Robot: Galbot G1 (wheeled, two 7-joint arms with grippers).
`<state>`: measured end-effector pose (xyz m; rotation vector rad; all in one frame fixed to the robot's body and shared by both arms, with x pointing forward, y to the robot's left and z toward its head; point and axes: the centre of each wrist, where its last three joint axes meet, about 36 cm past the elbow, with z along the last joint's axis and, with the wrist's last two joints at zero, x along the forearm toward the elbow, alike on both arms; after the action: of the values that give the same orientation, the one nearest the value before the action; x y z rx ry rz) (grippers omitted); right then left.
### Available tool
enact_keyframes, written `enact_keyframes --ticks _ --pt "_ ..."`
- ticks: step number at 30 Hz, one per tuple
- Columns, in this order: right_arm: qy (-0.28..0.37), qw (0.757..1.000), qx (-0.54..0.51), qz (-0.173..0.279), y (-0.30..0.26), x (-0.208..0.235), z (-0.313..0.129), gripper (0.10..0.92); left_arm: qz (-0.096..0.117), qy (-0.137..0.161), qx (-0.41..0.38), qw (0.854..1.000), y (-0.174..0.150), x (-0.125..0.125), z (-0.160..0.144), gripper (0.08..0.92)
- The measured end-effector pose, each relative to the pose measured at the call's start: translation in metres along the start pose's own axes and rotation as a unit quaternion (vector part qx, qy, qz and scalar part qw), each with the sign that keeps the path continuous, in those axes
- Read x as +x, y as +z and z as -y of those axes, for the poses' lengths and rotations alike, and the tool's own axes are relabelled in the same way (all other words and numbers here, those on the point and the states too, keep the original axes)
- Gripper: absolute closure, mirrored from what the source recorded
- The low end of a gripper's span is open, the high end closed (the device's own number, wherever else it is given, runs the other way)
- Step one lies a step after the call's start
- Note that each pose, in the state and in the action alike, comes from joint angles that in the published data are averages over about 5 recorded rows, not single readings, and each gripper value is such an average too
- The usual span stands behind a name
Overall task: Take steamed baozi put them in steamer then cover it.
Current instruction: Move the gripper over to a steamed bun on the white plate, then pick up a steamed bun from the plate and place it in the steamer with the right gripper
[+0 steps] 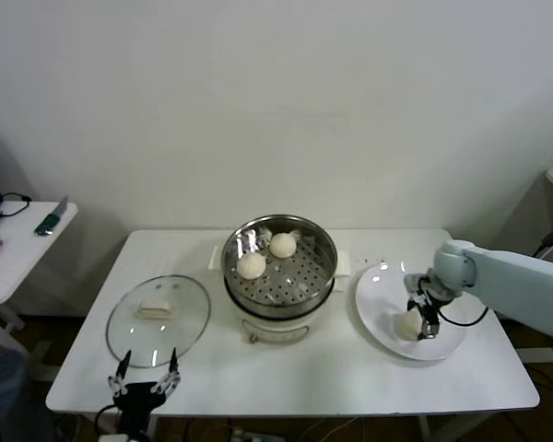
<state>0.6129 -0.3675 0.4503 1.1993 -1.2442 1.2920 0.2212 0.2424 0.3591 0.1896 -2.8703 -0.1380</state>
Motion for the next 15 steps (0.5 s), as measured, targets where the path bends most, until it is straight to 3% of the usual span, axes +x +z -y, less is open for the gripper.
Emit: enact_keyframes --ticks 9,15 --pt "0.0 1.0 0.008 0.01 0.0 0.013 0.004 0.3 0.002 0.001 0.0 1.0 -0.002 0.0 0.001 0.177" --pt "0.01 0.999 0.035 0.022 -0.01 0.053 0.02 0.301 0.001 0.001 -0.001 1.0 -0.003 0.001 0.003 0.177"
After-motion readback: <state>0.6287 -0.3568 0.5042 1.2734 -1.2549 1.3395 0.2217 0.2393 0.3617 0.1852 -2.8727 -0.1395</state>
